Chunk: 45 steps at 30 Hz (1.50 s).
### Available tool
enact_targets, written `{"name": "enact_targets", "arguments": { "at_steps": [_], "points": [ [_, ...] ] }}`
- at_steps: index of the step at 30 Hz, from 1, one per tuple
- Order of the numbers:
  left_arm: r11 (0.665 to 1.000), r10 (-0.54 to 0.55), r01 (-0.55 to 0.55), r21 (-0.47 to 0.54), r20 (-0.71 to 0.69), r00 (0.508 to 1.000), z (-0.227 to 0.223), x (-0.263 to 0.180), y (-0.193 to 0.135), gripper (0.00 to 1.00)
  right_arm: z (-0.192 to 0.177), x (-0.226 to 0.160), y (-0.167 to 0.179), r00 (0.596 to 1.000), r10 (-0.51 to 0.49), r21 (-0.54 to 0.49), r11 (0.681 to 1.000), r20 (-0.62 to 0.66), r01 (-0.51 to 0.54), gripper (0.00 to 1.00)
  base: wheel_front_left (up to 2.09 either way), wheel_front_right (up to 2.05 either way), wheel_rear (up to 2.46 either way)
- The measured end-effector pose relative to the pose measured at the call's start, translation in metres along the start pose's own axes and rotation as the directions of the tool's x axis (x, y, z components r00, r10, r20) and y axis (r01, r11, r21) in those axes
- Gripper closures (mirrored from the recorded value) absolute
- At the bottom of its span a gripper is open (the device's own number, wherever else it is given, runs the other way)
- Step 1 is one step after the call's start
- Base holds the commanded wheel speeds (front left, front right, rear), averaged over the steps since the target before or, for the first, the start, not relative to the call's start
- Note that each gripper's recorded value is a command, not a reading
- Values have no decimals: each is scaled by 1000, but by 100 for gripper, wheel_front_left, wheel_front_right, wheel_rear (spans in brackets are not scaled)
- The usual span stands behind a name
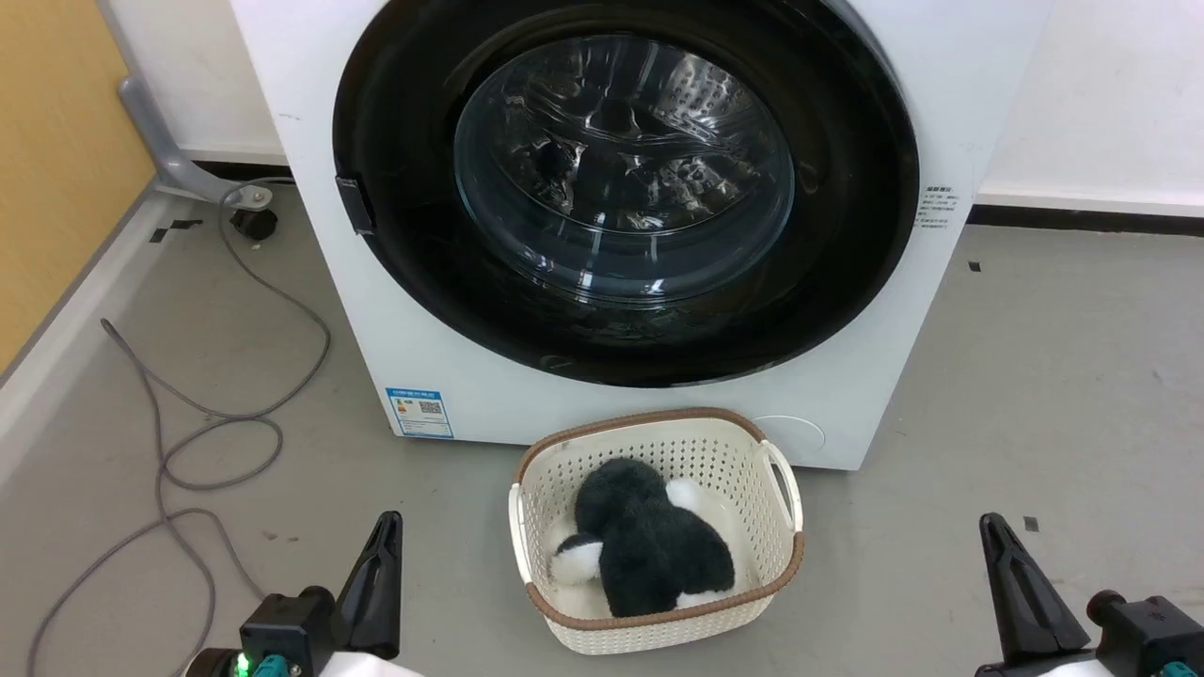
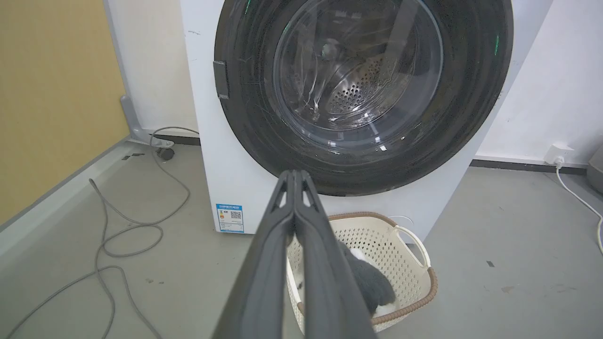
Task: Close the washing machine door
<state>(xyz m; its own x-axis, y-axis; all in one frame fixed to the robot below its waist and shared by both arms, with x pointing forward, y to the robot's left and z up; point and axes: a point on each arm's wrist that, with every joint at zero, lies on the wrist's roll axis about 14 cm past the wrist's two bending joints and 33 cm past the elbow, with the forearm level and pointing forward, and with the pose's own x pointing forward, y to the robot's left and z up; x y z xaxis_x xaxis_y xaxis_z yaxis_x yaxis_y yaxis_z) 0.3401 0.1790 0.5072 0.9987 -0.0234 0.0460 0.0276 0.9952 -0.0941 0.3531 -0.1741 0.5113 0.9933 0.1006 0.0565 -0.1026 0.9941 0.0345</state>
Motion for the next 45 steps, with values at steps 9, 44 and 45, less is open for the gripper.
{"name": "enact_targets", "arguments": {
  "at_steps": [9, 44, 45],
  "points": [
    [1000, -1, 1, 17, -10, 1000, 0, 2, -1, 100, 0, 1, 1, 1000, 3, -5, 1000, -9, -3, 100, 0, 0, 0],
    [998, 2, 0, 69, -31, 1000, 6, 15, -2, 100, 2, 7, 5, 999, 14, -36, 999, -44, -16, 100, 0, 0, 0],
    [998, 2, 0, 70, -31, 1000, 7, 16, -2, 100, 2, 7, 6, 999, 15, -37, 999, -46, -16, 100, 0, 0, 0]
  ]
}}
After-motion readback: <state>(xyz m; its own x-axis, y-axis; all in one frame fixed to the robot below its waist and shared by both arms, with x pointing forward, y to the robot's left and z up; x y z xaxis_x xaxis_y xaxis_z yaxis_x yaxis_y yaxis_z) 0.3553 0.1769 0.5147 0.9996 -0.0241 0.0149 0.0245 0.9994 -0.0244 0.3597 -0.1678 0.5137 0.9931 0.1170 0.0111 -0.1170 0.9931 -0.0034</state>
